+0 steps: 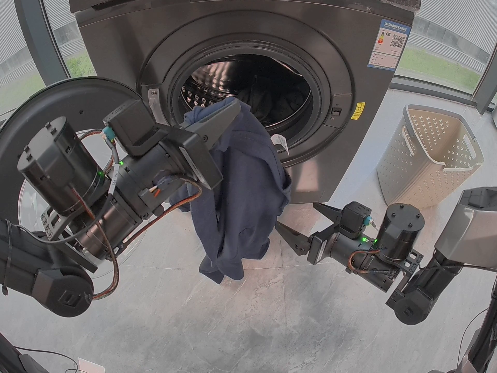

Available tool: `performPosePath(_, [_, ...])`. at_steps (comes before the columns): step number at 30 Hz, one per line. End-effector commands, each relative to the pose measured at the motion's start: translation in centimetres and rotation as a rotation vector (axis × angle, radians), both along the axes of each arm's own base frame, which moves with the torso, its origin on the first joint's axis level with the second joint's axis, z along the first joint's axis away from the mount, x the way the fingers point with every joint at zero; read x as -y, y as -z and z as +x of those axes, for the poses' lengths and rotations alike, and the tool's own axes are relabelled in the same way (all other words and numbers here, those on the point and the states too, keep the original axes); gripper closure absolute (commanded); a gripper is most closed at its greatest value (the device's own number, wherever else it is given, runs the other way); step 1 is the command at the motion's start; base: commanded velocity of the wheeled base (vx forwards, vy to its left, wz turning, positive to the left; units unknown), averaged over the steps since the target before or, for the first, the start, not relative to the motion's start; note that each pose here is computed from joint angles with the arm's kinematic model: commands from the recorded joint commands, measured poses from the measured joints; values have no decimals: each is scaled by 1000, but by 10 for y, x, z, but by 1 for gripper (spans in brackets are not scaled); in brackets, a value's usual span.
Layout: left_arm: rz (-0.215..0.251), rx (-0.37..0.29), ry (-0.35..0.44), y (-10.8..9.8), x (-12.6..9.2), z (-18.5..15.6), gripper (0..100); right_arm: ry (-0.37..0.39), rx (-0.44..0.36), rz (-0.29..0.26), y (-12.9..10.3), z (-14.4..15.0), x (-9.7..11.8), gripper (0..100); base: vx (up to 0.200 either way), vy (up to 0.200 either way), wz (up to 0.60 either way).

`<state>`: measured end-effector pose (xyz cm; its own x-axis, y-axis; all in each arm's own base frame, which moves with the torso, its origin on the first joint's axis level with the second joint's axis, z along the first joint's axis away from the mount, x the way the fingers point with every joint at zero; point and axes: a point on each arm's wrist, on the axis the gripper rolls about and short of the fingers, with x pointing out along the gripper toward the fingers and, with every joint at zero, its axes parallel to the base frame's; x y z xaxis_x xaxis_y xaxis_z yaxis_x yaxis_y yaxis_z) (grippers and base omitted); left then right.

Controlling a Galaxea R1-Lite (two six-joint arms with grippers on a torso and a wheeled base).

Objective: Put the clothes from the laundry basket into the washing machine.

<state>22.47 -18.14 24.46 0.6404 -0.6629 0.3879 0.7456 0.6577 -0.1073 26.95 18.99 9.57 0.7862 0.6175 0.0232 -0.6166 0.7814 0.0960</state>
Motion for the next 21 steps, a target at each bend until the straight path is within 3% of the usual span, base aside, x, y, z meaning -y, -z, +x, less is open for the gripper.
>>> performPosePath(1, [-6, 4, 6, -3, -1, -4, 100, -52, 27, 5, 20, 44, -10, 0, 0, 0, 0])
performPosePath(9, [-8, 9, 4, -6, -3, -6, 100, -159, 60, 21, 37, 72, -30, 0, 0, 0, 0])
performPosePath(13, [-5, 6, 3, -5, -3, -4, 100, -235, 29, 15, 39, 59, -34, 0, 0, 0, 0])
performPosePath(21, [13, -18, -1, 2, 3, 2, 100, -346, 54, 70, 13, 24, -68, 0, 0, 0, 0])
